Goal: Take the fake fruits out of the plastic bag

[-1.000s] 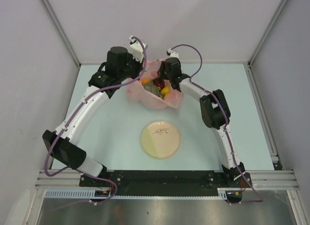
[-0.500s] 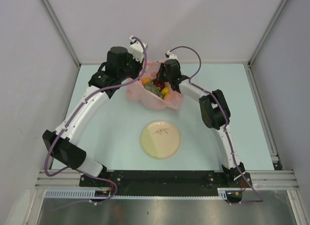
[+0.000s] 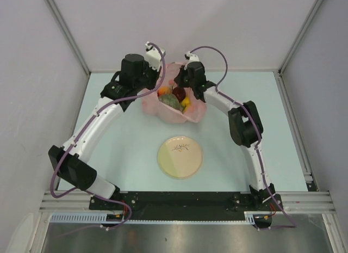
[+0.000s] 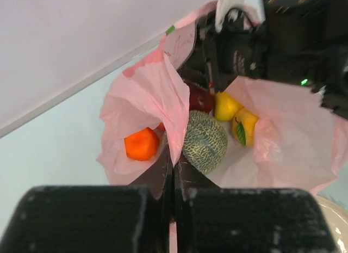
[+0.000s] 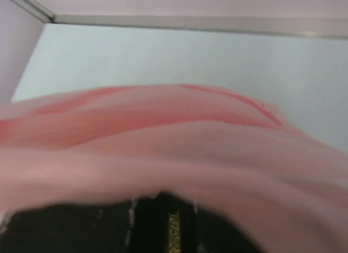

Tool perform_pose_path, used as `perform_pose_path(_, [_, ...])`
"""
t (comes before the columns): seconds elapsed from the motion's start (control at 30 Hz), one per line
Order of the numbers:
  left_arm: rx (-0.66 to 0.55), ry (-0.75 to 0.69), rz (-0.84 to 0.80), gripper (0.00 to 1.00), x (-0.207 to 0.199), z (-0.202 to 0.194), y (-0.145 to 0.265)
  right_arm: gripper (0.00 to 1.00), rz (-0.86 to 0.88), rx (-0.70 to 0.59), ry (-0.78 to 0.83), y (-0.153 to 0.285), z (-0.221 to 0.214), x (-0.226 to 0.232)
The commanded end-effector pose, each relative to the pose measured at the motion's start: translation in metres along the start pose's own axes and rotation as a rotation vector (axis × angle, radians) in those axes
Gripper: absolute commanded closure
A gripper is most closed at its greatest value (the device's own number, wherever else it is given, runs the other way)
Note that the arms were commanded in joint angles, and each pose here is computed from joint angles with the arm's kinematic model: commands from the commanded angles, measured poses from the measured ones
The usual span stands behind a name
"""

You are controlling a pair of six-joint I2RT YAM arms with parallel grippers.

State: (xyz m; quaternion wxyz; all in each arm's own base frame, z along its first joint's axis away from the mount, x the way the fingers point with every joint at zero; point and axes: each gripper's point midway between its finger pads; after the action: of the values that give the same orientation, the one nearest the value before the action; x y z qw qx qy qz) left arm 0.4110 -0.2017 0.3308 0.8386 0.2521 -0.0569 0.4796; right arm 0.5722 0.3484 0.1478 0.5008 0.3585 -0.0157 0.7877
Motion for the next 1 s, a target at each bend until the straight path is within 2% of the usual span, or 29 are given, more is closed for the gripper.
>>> perform_pose_path(0.0, [-0.02, 0.056, 0.102, 1.0, 0.024, 0.002, 0.002, 1.0, 0.208, -0.177, 0.066, 0.061, 0.097, 0.083])
perform_pose_path(0.3, [-0.016, 0.177, 0.17, 1.0, 0.055, 0.006, -0.024, 1.0, 0.312, -0.246, 0.125, 0.132, 0.137, 0.134])
perform_pose_path(0.5, [-0.045, 0.191, 0.186, 1.0, 0.075, 0.021, -0.041, 1.0, 0.376, -0.296, 0.174, 0.182, 0.153, 0.167])
perform_pose_path(0.63, [-0.051, 0.191, 0.191, 1.0, 0.079, 0.022, -0.049, 1.0, 0.444, -0.364, 0.216, 0.233, 0.175, 0.2])
perform_pose_path(0.87, [-0.032, 0.193, 0.18, 1.0, 0.076, 0.013, -0.044, 1.0, 0.549, -0.364, 0.366, 0.316, 0.161, 0.239])
perform_pose_path(0.9, [-0.036, 0.217, 0.17, 1.0, 0.073, 0.013, -0.041, 1.0, 0.55, -0.303, 0.373, 0.32, 0.145, 0.239])
perform_pose_path(0.97, [-0.038, 0.219, 0.153, 1.0, 0.069, 0.013, -0.037, 1.0, 0.583, -0.285, 0.397, 0.347, 0.137, 0.244])
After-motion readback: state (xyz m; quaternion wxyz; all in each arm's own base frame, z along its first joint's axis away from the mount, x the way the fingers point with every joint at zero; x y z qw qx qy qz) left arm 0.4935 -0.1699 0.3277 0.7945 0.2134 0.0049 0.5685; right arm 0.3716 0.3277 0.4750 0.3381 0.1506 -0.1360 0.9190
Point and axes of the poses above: each gripper's point midway between its finger pads, its own y axis back along the fingers, its own x axis along the line the jaws close on, z = x × y, and after that the axes turned 12 degrees about -y, right-handed
